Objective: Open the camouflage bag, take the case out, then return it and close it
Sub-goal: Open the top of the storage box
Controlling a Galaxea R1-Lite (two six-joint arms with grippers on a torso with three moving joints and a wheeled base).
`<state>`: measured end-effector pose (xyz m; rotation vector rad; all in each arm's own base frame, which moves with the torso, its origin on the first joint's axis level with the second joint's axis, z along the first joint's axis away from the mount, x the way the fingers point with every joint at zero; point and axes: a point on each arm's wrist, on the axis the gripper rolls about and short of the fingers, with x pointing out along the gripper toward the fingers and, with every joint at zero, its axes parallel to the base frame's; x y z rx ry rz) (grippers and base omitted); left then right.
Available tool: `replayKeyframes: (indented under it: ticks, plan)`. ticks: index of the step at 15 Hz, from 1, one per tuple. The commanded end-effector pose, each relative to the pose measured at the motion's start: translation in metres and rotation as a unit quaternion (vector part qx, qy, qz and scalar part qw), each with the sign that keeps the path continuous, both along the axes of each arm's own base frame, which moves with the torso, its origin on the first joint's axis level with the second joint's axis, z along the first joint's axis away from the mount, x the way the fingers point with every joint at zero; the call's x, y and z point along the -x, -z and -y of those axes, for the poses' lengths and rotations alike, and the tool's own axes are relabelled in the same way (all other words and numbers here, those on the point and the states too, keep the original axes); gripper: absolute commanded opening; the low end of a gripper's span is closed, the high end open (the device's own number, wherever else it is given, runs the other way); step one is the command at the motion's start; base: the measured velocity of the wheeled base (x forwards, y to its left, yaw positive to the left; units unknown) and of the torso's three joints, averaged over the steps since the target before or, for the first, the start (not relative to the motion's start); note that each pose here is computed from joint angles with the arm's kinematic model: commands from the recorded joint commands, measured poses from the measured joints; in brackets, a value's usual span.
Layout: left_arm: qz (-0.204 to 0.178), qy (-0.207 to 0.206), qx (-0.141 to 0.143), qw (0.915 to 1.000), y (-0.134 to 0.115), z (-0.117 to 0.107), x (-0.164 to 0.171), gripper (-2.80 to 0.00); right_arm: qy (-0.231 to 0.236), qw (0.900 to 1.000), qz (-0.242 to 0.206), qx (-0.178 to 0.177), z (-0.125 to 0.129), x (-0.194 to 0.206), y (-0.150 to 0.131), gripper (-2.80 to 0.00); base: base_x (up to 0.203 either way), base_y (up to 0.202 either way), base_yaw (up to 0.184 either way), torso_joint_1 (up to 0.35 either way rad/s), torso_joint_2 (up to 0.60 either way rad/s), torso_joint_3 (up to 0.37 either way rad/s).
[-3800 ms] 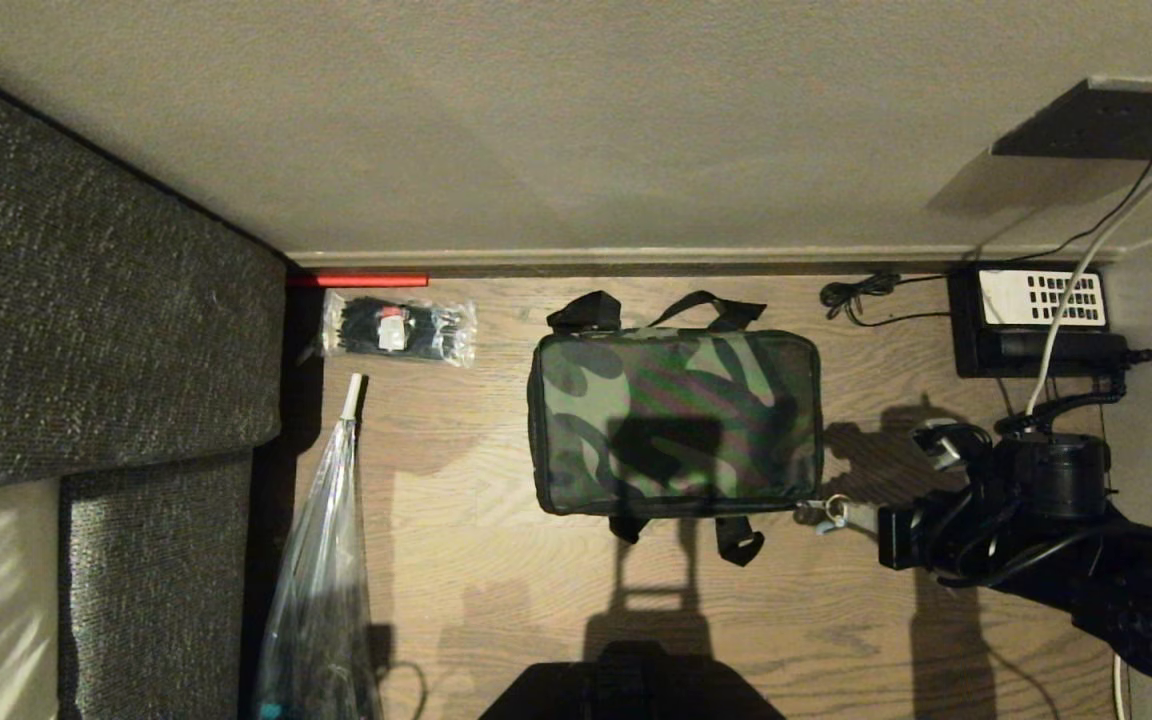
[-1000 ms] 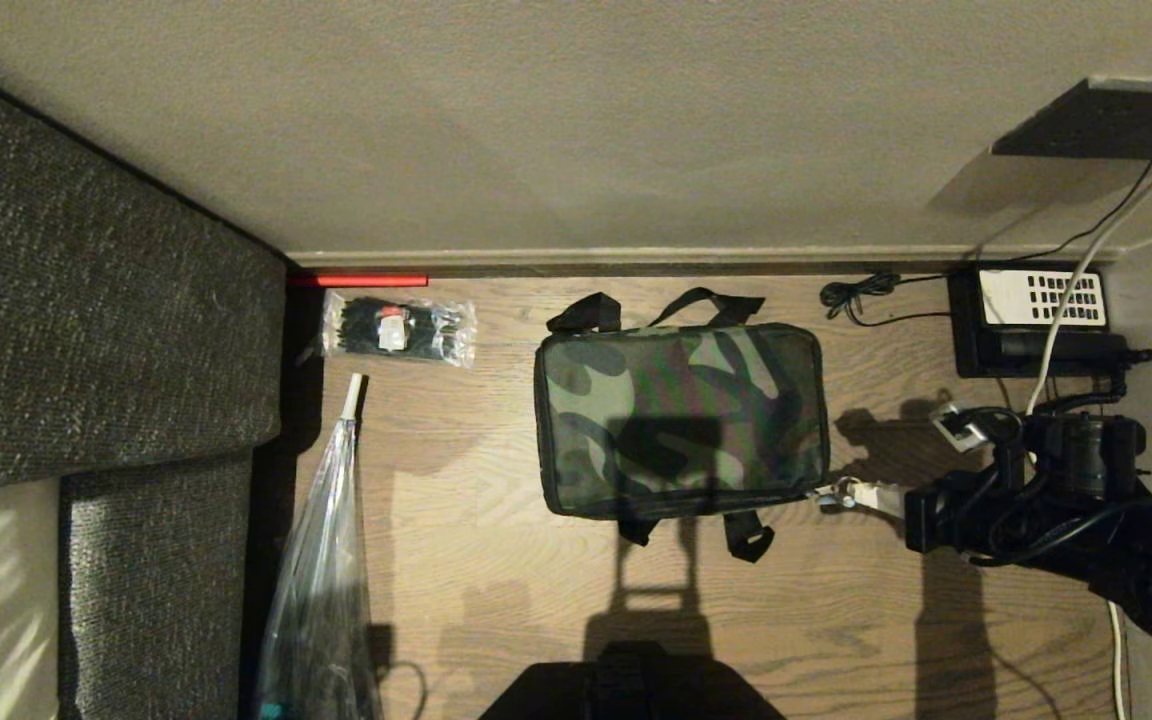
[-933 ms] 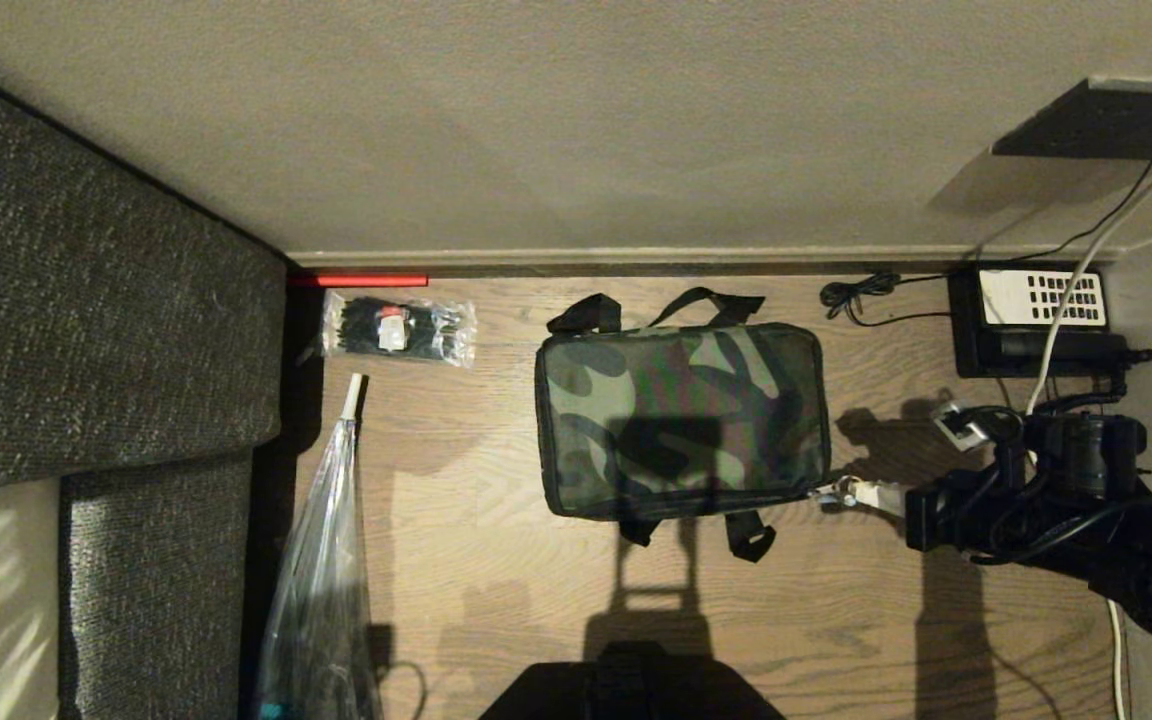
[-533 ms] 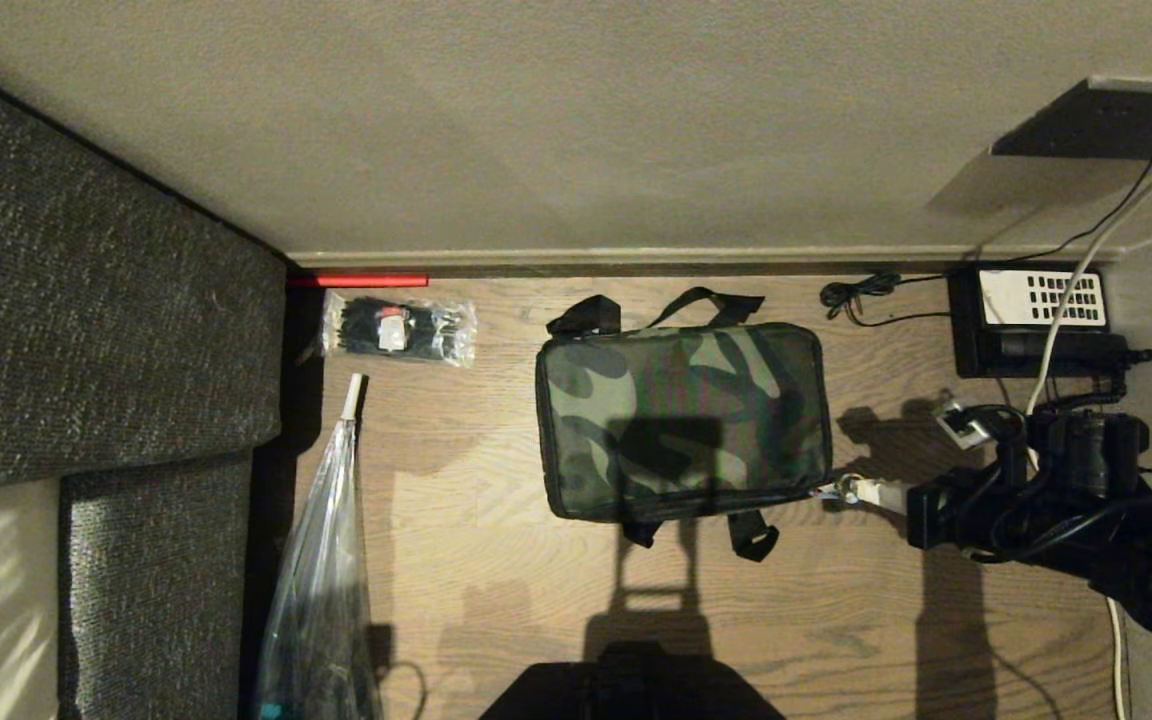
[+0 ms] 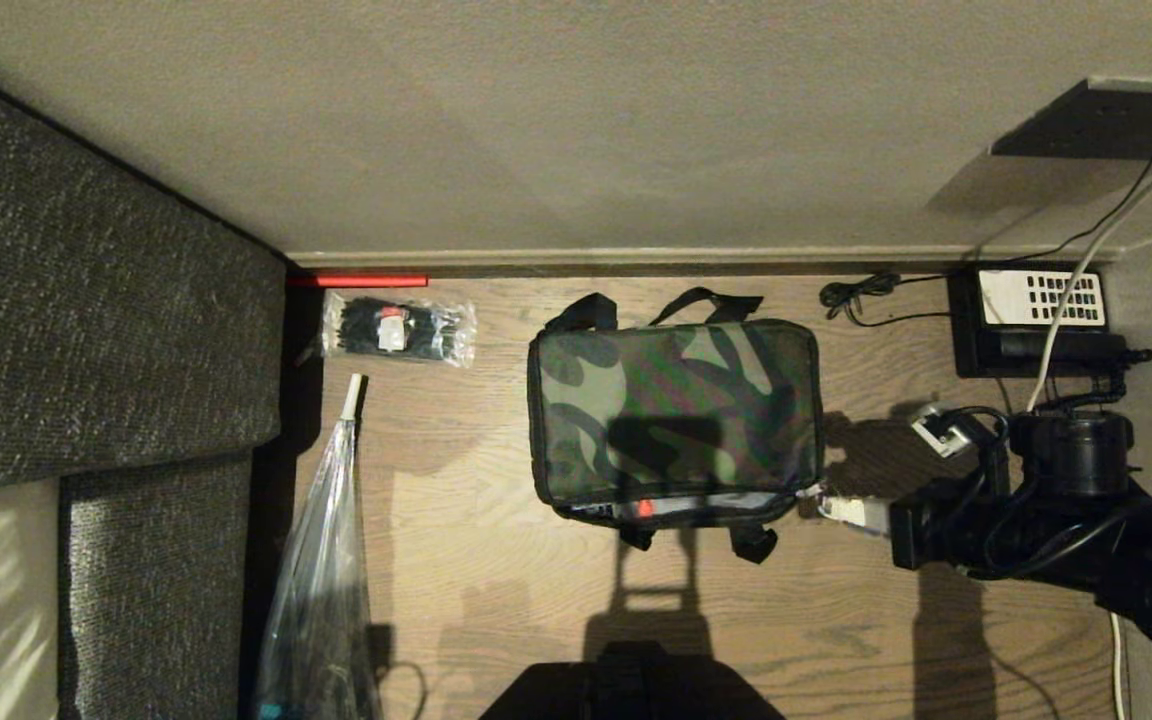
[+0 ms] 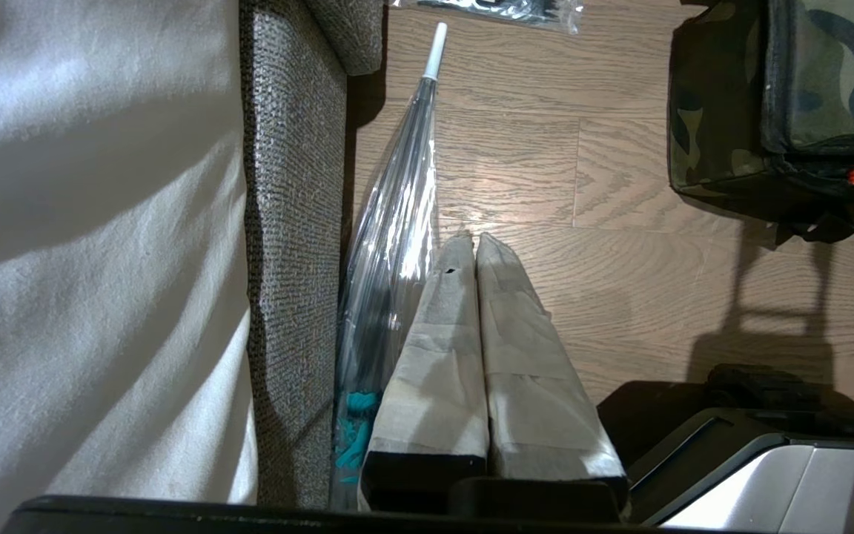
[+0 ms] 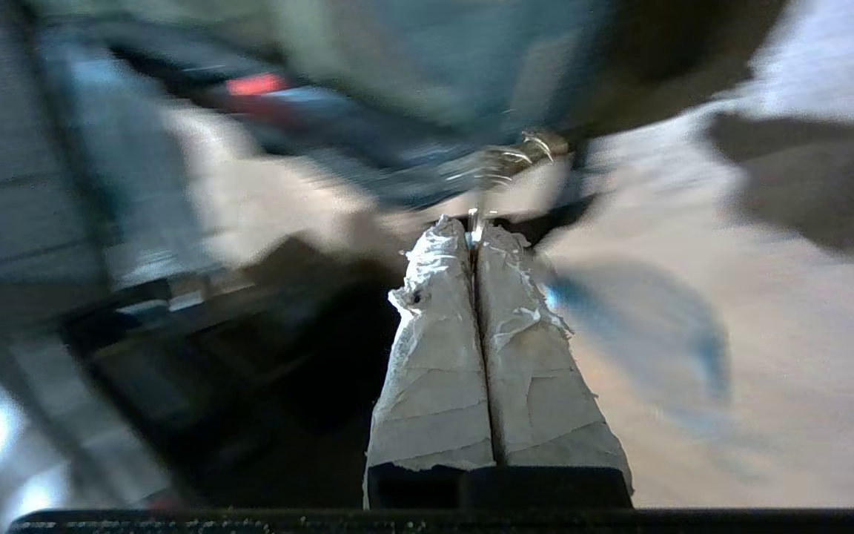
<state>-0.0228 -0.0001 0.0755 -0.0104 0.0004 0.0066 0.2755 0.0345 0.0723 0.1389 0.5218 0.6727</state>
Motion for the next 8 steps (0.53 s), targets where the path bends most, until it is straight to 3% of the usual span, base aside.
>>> replayKeyframes:
  ticks: [1, 6, 8]
  plan:
    - [0.0, -0.001, 0.0, 1.0, 0.0, 0.0, 0.0, -2.8, -0.029, 0.999, -0.008, -0.027, -0.013, 0.01, -0.013, -2.8, 0.0, 0.0, 0.0, 0.0, 0.0, 0.0]
    - [0.0, -0.001, 0.0, 1.0, 0.001, 0.0, 0.0, -2.8, -0.024, 0.998, -0.026, -0.055, -0.03, 0.008, -0.02, -2.8, 0.0, 0.0, 0.0, 0.0, 0.0, 0.0]
    - [0.0, 0.0, 0.0, 1.0, 0.0, 0.0, 0.0, -2.8, -0.019, 0.998, -0.036, -0.046, -0.032, 0.008, -0.012, -2.8, 0.0, 0.0, 0.0, 0.0, 0.0, 0.0]
